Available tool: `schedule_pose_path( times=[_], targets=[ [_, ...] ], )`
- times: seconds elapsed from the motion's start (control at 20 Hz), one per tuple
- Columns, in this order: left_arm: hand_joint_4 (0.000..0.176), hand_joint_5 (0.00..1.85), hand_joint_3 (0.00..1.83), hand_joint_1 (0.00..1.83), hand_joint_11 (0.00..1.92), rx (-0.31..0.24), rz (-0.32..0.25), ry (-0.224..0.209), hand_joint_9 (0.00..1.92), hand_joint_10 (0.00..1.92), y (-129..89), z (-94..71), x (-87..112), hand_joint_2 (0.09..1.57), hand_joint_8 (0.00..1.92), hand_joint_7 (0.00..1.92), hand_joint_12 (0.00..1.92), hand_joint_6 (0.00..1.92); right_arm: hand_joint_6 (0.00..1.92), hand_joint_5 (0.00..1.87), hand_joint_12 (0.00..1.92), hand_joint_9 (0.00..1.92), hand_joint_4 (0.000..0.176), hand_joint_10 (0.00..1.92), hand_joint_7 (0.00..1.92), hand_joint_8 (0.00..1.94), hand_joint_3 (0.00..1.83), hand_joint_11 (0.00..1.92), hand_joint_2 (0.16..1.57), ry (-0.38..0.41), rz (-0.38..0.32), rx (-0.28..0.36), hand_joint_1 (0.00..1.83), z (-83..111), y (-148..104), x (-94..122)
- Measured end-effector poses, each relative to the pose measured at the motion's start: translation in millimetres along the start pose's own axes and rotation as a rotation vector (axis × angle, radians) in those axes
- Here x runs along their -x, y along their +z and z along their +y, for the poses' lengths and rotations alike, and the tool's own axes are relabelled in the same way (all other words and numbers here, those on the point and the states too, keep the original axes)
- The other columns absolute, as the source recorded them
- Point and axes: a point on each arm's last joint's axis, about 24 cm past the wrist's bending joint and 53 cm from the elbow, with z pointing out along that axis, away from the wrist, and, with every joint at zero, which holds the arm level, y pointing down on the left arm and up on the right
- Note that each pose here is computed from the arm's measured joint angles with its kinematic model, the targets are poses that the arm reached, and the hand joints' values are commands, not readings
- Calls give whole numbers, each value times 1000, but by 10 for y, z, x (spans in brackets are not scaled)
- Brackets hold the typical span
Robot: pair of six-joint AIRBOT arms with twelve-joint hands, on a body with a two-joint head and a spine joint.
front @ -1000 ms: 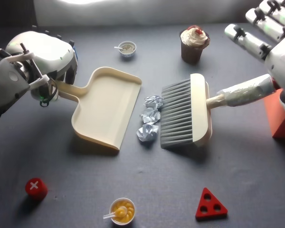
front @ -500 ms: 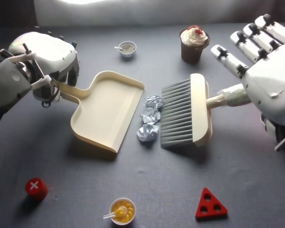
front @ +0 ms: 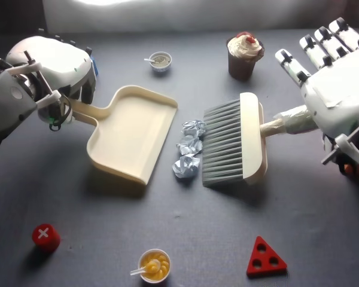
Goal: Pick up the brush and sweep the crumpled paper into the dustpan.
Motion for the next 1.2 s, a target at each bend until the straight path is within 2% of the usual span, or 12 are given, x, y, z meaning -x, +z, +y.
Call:
schedule_pose_path(
  times=[0.3,0.45,0.7,1.0,1.2],
  targets=[
    [0,1002,1,1387,458,-3,-9,1,965,1208,25,-13,39,1067,613,1192,1124,777,5,56,12,107,0,5,99,4,4,109,1039,-2,18,-33,1110,-3,132,-191],
    [0,1001,0,1384,438,0,-12,2,944,1235,29,7,51,1075,671,1165,1152,777,5,59,16,119,0,8,109,6,3,120,1041,-1,34,-41,1114,-20,123,-248],
    [0,1008,0,1385,462,0,-13,-6,951,1208,32,9,53,1070,644,1183,1165,777,2,60,15,118,0,2,105,0,0,125,1031,-23,66,-42,1122,-32,107,-441],
    [0,988,1,1385,444,9,5,-24,933,1226,3,75,-65,1076,690,1168,1118,801,6,60,11,125,0,10,107,7,0,122,1026,-14,51,-103,1138,-141,364,-556],
    [0,1012,0,1387,466,3,2,-23,925,1240,11,38,-83,1074,702,1169,1131,744,9,83,20,139,0,8,120,7,0,148,1030,29,40,-112,1203,-23,514,-561]
  ],
)
